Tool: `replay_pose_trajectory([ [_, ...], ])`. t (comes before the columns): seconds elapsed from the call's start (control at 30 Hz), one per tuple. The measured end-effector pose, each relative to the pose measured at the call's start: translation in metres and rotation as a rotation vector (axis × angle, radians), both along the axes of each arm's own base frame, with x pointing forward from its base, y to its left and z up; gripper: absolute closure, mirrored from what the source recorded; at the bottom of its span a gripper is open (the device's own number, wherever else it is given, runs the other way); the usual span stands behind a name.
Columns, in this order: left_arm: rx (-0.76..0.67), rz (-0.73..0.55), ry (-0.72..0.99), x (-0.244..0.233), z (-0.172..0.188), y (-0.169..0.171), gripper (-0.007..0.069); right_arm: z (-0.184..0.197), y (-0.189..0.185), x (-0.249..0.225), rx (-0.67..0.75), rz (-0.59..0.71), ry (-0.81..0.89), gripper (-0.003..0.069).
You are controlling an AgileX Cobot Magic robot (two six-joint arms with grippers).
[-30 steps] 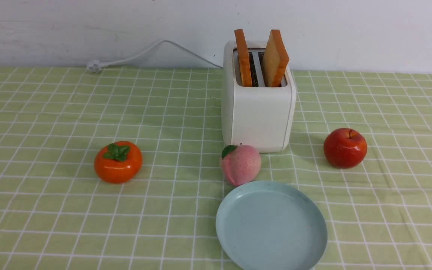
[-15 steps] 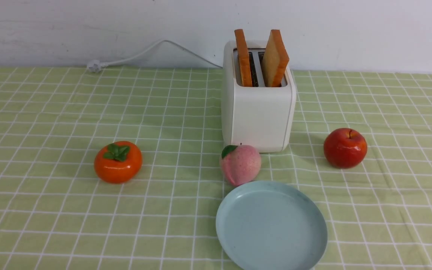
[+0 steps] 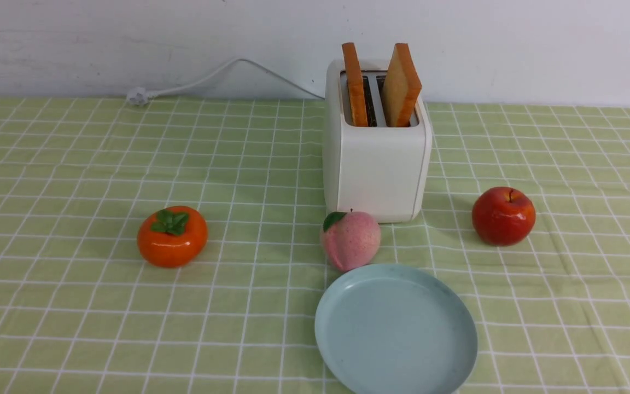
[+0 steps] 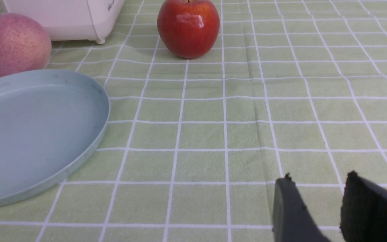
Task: Take toasted bread from bread machine on green coffee tablecloth place on plate.
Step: 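Reach for a toast slice standing in the toaster with the left gripper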
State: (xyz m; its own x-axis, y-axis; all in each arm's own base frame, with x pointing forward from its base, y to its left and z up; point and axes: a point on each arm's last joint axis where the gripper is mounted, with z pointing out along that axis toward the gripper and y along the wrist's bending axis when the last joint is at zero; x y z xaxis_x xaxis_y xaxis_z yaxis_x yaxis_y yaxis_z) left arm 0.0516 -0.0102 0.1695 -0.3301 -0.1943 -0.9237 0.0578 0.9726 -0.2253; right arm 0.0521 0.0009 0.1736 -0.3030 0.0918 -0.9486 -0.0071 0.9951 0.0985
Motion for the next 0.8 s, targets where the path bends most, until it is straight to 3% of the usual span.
replay_pose_trajectory([
  [0.23, -0.083, 0.03, -0.078, 0.002, 0.008, 0.001, 0.0388, 0.0, 0.0, 0.0, 0.0, 0.0, 0.0, 0.0419],
  [0.37, -0.38, 0.084, -0.162, 0.004, 0.019, 0.0, 0.0388, 0.0, 0.0, 0.0, 0.0, 0.0, 0.0, 0.0419],
  [0.4, -0.391, 0.086, -0.167, 0.004, 0.019, 0.0, 0.0388, 0.0, 0.0, 0.0, 0.0, 0.0, 0.0, 0.0419],
  [0.43, -0.513, 0.111, -0.204, 0.005, 0.024, 0.002, 0.0388, 0.0, 0.0, 0.0, -0.002, 0.0, 0.0, 0.0419],
  [0.47, -0.522, 0.113, -0.208, 0.005, 0.025, 0.002, 0.0388, 0.0, 0.0, 0.0, -0.005, 0.0, 0.0, 0.0419],
  [0.5, -0.613, 0.131, -0.232, 0.005, 0.028, 0.003, 0.0388, 0.0, -0.002, 0.0, -0.051, -0.001, -0.003, 0.0419],
  [0.63, -0.753, 0.172, -0.286, 0.005, 0.033, 0.007, 0.0388, 0.001, -0.008, 0.0, -0.252, -0.008, -0.007, 0.0419],
  [0.8, -0.839, 0.199, -0.315, 0.005, 0.036, 0.01, 0.04, 0.002, -0.015, 0.0, -0.485, -0.025, -0.013, 0.0419],
])
